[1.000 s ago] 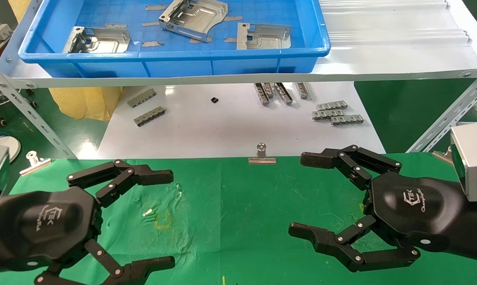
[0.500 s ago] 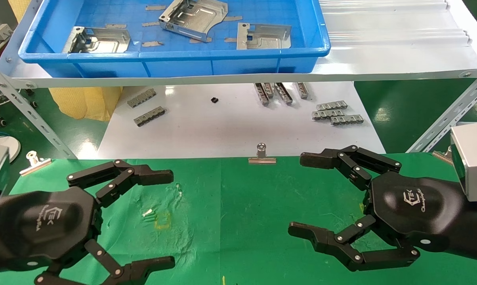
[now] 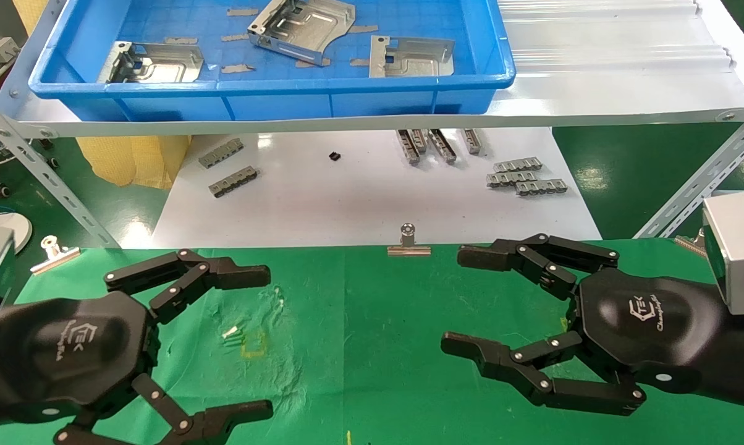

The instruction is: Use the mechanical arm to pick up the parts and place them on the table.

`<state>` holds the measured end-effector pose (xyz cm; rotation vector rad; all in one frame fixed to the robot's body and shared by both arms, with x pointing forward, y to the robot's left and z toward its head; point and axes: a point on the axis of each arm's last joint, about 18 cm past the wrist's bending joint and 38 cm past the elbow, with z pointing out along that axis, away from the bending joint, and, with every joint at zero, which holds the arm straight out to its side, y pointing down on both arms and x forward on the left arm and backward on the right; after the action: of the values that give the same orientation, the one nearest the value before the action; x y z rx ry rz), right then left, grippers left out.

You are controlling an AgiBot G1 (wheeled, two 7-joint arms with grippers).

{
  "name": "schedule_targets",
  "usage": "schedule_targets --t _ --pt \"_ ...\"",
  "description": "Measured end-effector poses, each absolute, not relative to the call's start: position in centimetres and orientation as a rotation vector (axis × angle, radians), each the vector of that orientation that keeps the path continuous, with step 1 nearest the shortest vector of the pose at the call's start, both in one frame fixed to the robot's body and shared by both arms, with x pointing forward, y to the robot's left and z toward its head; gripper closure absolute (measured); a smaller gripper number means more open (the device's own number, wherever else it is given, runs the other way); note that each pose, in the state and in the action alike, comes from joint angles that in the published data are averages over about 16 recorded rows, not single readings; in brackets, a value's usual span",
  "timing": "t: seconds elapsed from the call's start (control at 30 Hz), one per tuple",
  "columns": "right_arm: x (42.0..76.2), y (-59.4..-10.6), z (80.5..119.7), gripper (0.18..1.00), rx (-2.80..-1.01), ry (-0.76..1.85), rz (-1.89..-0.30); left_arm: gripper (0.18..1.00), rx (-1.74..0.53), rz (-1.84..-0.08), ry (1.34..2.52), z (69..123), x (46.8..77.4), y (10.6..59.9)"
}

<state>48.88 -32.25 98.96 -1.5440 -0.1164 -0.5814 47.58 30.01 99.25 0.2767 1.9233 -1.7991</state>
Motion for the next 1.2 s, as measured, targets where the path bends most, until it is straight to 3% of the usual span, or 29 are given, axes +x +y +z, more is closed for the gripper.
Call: schedule_targets --t 0.43,0.7,0.9,1.2 --pt "48.9 -32.2 99.0 0.617 -1.544 -0.116 -0.581 0.183 0.279 -1.788 1.912 99.8 47.8 30.1" --pt "48.9 -32.2 99.0 0.791 -1.544 -0.116 -0.581 0.183 0.299 -1.725 1.838 103.6 49.3 30.0" --pt "48.9 -32.2 99.0 0.888 -1.544 -0.116 -0.581 0.183 0.246 -1.659 1.737 109.4 52.8 29.8" --pt "48.9 -32.2 99.0 0.970 -1.544 -0.116 -0.581 0.183 -0.038 -1.579 1.562 118.9 61.5 28.6"
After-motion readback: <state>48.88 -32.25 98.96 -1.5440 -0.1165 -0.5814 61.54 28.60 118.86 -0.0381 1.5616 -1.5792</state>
